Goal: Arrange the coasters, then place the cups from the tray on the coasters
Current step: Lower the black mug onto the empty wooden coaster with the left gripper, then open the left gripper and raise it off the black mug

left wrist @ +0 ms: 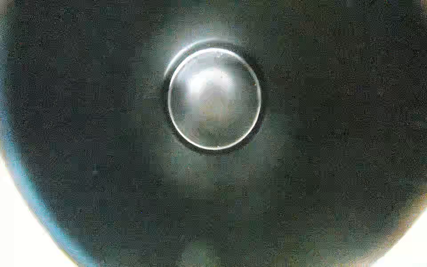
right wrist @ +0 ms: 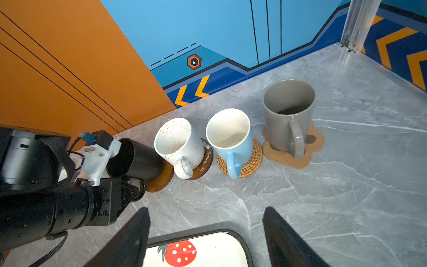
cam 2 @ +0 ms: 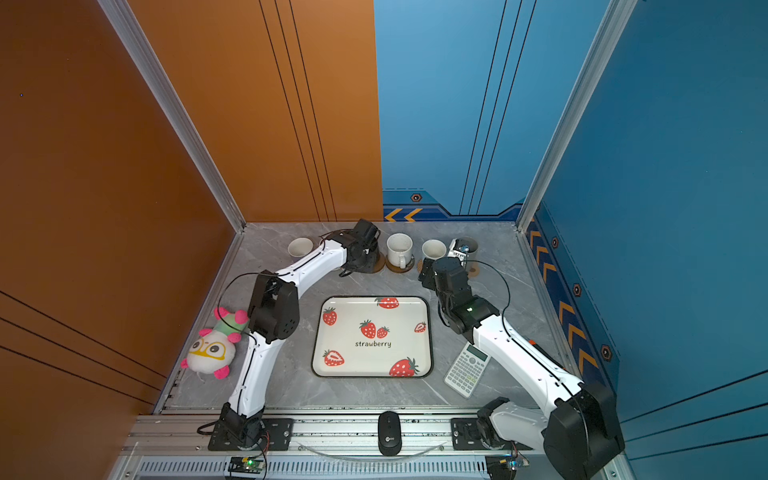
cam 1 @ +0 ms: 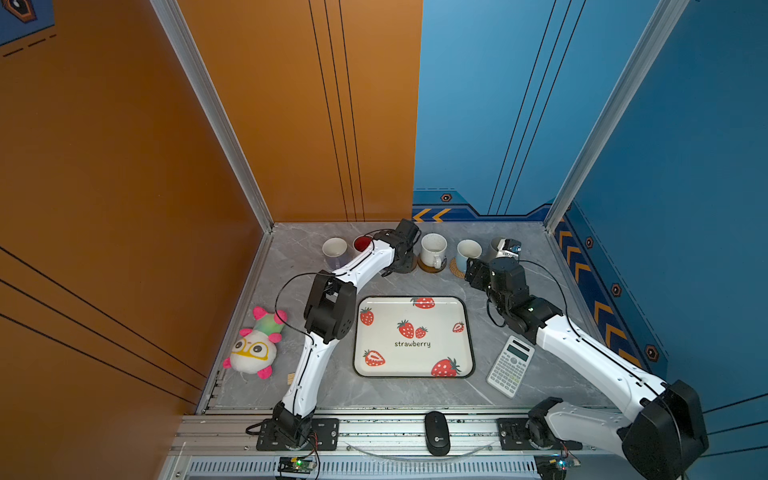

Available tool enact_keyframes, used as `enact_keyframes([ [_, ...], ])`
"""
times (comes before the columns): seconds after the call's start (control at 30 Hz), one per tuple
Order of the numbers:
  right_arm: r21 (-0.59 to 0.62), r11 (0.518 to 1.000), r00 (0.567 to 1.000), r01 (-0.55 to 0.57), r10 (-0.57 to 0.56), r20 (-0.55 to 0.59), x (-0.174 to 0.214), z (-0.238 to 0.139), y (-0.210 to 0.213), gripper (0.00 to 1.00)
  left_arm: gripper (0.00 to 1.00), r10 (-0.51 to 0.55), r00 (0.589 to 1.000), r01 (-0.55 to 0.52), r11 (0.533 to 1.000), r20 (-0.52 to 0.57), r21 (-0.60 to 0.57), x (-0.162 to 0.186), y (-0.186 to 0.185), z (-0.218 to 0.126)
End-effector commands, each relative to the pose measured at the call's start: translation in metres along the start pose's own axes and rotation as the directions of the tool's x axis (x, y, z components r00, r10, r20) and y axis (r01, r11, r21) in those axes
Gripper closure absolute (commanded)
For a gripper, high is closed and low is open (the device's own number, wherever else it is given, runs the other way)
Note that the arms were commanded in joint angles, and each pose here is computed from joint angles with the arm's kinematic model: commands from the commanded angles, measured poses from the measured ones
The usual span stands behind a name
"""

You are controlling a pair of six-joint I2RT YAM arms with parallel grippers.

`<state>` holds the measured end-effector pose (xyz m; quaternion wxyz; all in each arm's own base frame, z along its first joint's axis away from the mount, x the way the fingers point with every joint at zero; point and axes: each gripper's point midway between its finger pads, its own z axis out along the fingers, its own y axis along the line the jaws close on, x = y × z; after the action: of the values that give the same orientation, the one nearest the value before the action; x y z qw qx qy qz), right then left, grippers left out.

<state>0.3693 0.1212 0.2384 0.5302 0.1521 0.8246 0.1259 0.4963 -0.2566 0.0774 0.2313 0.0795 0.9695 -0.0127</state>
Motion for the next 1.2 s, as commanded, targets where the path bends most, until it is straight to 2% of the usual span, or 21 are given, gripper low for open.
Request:
enact_keyframes([
  [0.0,-0.009,1.000,1.000,-0.026,0.026,0.010,-0.003,0.002,0.000,0.24,1.00,0.006,0.997,-0.007,1.000,0.074,0.006,-0.024,-0.003,-0.014],
  [0.37,-0.011,1.000,1.000,-0.025,0.025,0.005,-0.001,0.003,0.000,0.24,1.00,0.012,0.998,-0.012,1.000,0.063,0.002,-0.022,-0.003,-0.012],
  [0.53,-0.009,1.000,1.000,-0.026,0.026,0.004,-0.001,0.004,0.000,0.24,0.86,0.012,0.998,-0.013,1.000,0.058,0.008,-0.021,-0.004,-0.014],
  [0.67,-0.008,1.000,1.000,-0.027,0.027,0.001,0.000,0.003,-0.001,0.24,0.84,0.015,0.998,-0.015,1.000,0.055,0.008,-0.021,-0.004,-0.015],
  [0.83,-0.012,1.000,1.000,-0.028,0.028,0.003,-0.001,0.003,0.000,0.24,0.74,0.015,0.998,-0.016,1.000,0.059,0.009,-0.023,-0.004,-0.016],
  [1.17,-0.010,1.000,1.000,-0.028,0.028,0.005,-0.002,0.000,-0.001,0.24,0.69,0.012,0.997,-0.013,1.000,0.070,0.009,-0.025,-0.002,-0.026],
])
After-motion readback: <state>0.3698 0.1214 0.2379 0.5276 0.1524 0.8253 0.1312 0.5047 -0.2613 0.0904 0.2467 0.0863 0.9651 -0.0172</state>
